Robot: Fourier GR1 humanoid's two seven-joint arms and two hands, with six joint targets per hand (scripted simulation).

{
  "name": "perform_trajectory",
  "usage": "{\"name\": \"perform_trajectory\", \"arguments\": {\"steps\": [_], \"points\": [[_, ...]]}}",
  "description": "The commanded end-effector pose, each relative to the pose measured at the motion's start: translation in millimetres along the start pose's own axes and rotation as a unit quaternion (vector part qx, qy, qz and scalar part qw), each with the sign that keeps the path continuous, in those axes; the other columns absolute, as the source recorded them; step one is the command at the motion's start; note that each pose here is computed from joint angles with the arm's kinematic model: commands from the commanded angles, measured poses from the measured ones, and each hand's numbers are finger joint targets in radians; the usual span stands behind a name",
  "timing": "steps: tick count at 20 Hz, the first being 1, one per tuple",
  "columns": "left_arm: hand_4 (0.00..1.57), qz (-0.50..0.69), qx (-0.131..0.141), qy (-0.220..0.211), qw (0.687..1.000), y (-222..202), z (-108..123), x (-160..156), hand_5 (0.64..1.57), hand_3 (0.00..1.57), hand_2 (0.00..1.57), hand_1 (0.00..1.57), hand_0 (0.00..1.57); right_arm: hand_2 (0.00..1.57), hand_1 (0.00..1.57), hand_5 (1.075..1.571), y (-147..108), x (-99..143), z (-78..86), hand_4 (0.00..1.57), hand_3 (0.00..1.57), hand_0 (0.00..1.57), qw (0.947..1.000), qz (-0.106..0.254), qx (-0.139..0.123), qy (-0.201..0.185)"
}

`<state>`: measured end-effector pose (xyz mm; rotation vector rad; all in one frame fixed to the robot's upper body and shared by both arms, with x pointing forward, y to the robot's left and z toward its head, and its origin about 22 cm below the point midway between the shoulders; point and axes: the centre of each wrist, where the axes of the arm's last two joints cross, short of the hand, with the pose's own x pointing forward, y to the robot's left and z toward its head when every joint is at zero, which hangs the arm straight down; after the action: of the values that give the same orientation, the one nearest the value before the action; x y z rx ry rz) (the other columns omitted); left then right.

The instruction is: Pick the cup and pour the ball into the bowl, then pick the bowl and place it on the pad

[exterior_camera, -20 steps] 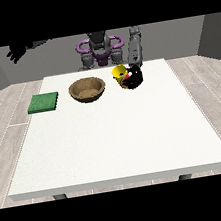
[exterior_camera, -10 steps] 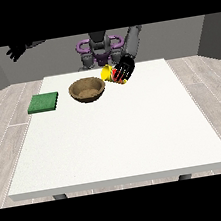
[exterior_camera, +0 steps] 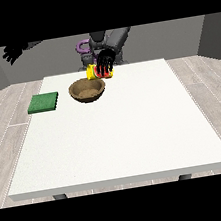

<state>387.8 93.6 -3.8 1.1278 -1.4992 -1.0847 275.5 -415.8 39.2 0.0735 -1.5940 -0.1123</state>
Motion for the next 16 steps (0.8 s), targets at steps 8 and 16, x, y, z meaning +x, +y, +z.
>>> {"name": "perform_trajectory", "arguments": {"steps": [8,16], "points": [[1.04,-0.267,0.031,-0.032,0.963,30,-20,61,1.571,1.57,1.57,1.4,1.4,0.0,0.0,1.554,14,-18,-15.6,0.69,0.26,0.0,0.9999,0.002,0.01,0.01],[1.11,-0.339,-0.031,-0.068,0.938,19,9,80,1.569,1.57,1.25,0.19,0.19,0.0,0.0,1.552,31,-22,-26.3,0.69,0.34,0.0,0.9998,-0.009,0.014,0.014]]}}
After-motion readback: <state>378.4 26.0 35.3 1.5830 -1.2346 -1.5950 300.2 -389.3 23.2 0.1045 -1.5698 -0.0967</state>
